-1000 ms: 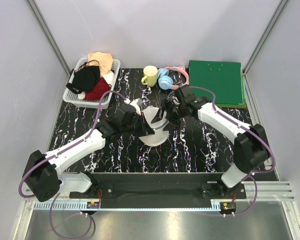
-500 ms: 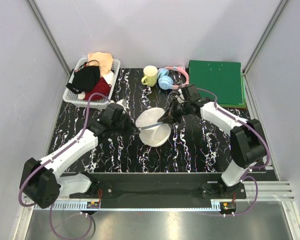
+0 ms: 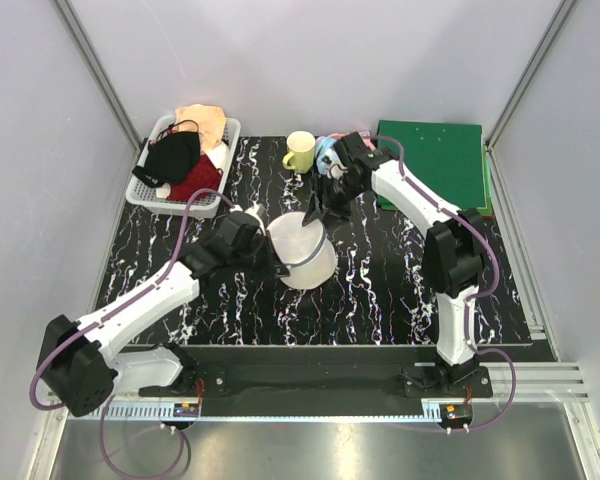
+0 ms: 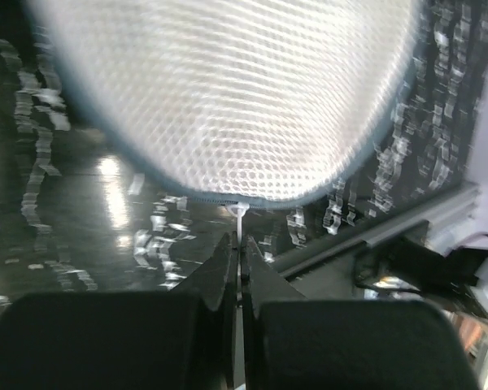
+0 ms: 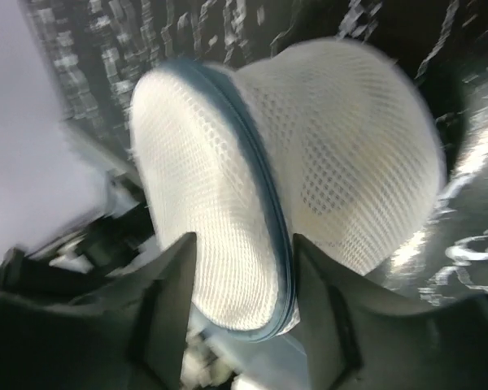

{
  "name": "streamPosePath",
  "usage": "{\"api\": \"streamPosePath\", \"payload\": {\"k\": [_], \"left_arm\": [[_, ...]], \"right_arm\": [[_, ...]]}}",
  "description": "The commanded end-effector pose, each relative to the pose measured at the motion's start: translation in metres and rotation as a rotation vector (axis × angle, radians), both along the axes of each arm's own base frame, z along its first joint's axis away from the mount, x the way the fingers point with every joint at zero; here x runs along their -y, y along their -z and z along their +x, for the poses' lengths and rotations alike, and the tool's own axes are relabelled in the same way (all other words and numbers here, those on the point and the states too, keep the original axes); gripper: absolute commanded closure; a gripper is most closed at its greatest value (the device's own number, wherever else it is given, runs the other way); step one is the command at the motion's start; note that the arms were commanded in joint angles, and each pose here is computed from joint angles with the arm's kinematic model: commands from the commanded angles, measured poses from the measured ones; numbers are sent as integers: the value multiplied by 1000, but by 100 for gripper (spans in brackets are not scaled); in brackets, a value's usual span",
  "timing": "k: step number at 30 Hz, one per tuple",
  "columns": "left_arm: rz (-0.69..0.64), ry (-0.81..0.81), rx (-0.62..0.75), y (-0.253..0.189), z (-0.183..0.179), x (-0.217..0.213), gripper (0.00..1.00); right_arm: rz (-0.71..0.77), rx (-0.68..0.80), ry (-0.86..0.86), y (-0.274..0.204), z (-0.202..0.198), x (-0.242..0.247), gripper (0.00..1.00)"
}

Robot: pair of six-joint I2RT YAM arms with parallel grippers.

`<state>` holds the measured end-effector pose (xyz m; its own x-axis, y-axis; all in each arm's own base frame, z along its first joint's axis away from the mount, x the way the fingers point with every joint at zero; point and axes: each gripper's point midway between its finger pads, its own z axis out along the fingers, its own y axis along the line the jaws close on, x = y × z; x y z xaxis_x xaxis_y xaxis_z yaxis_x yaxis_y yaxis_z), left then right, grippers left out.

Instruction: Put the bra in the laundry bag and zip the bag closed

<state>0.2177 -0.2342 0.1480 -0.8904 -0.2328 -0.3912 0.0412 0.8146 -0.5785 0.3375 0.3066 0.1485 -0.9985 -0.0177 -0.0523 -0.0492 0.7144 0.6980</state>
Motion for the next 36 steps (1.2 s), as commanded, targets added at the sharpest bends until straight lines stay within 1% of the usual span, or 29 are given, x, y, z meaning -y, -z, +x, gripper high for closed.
{"api": "streamPosePath", "payload": {"k": [1,2,4,5,6,7,8,9,10,11,12,13,14,15,16,17,21,23,25,26,27,28,29,31,32,33,34,35,36], "left_arm": [[-184,-34,15,-31,8,41,100],[-204,-55,-8,-30,8,44,100],[-220,-65,-16,-30,11,49,100],[-222,-69,-17,-30,12,51,100],[-213,-65,-21,-28,13,53,100],[-215,-58,-12,-32,15,56,100],[-212,-57,-15,-30,15,57,100],[-211,-55,-17,-30,16,59,100],[-203,-47,-25,-27,14,62,100],[-208,-45,-25,-29,15,64,100],[-207,-39,-25,-29,13,67,100],[-211,-35,-26,-28,12,69,100],[-219,-36,-29,-29,12,72,100],[-225,-25,-32,-30,10,75,100],[-226,-23,-31,-30,11,76,100],[-229,-20,-30,-31,10,77,100],[-240,-18,-23,-35,11,78,100],[-246,-12,-18,-37,12,80,100],[-244,-8,-17,-36,12,81,100],[-240,-3,-19,-35,12,80,100],[-222,-1,-25,-30,10,78,100],[-202,-2,-29,-27,9,74,100],[-174,-24,-18,-24,12,66,100],[-87,-40,-47,-4,7,45,100],[-59,-81,-35,-2,14,28,100],[-5,-88,-44,8,11,12,100],[29,-101,-52,17,10,-1,100],[56,-144,-47,22,19,-20,100],[92,-137,-32,24,19,-33,100]], "right_arm": [[-429,123,-27,1,-3,47,35],[-469,136,-13,1,-3,55,22],[-537,207,42,-14,-1,76,10],[-553,185,66,-11,-8,82,2],[-496,212,91,-27,-13,80,0],[-453,194,131,-32,-18,77,0],[-442,152,142,-22,-30,79,0],[-341,177,155,-40,-34,68,0],[-287,167,167,-43,-39,61,0],[-254,84,213,-30,-52,57,0],[-99,119,212,-50,-50,37,0],[-35,99,227,-51,-52,30,0],[4,8,280,-39,-61,25,0],[107,18,274,-49,-56,12,0],[132,-30,312,-46,-56,7,0],[151,-35,319,-40,-56,3,1],[178,-75,348,-31,-52,-3,11],[163,-85,356,-22,-49,-4,23],[155,-90,356,-16,-46,-4,44],[150,-100,348,-10,-45,-5,66],[148,-96,344,-8,-42,-2,75],[147,-107,338,-3,-40,-1,81],[171,-120,305,-6,-42,-1,93],[194,-112,271,-4,-35,8,100],[236,-132,222,-9,-40,8,100],[265,-115,161,-10,-42,10,100],[292,-136,143,-10,-38,16,100],[337,-165,93,-15,-46,18,100],[345,-145,64,-15,-46,23,100]]}}
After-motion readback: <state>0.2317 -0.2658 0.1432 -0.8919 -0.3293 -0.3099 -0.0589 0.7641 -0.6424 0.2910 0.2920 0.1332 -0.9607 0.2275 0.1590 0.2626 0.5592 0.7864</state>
